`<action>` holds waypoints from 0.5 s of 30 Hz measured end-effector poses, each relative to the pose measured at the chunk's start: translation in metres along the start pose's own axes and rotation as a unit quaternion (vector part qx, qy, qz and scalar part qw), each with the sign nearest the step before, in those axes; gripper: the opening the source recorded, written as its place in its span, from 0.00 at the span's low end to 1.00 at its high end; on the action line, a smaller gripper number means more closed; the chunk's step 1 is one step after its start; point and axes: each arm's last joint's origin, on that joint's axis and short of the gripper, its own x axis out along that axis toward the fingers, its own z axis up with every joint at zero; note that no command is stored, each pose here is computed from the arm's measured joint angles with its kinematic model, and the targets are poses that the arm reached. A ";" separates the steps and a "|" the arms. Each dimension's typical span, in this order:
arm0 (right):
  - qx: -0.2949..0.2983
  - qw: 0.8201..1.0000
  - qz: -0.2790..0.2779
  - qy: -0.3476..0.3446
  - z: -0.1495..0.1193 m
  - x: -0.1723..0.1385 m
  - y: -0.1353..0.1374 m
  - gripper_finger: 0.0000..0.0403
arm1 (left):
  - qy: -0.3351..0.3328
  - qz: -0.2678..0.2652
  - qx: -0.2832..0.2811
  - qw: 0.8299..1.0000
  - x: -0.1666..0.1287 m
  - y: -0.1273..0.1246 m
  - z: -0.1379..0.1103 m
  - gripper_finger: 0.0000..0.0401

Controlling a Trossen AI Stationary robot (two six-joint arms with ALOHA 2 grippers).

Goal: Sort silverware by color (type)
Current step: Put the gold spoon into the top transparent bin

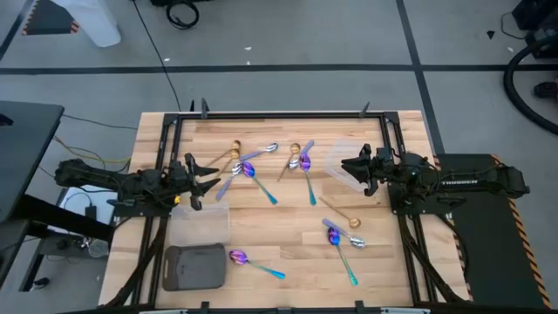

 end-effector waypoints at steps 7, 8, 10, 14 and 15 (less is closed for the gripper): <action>0.000 1.000 0.000 0.000 0.000 0.000 0.000 0.24 | -0.073 -0.010 -0.133 0.988 -0.001 0.000 0.015 0.40; 0.000 1.000 0.000 0.000 0.000 0.000 0.000 0.24 | -0.079 -0.012 -0.146 0.986 -0.001 0.000 0.017 0.40; 0.000 1.000 0.000 0.000 0.000 0.000 0.000 0.24 | -0.090 -0.013 -0.171 0.981 -0.002 0.001 0.019 0.40; -0.018 1.000 -0.014 -0.015 0.002 0.000 -0.001 0.24 | -0.103 -0.015 -0.186 0.977 -0.002 0.001 0.022 0.40; -0.025 0.999 -0.027 -0.024 0.003 0.000 -0.001 0.24 | -0.103 -0.015 -0.186 0.977 -0.002 0.001 0.022 0.40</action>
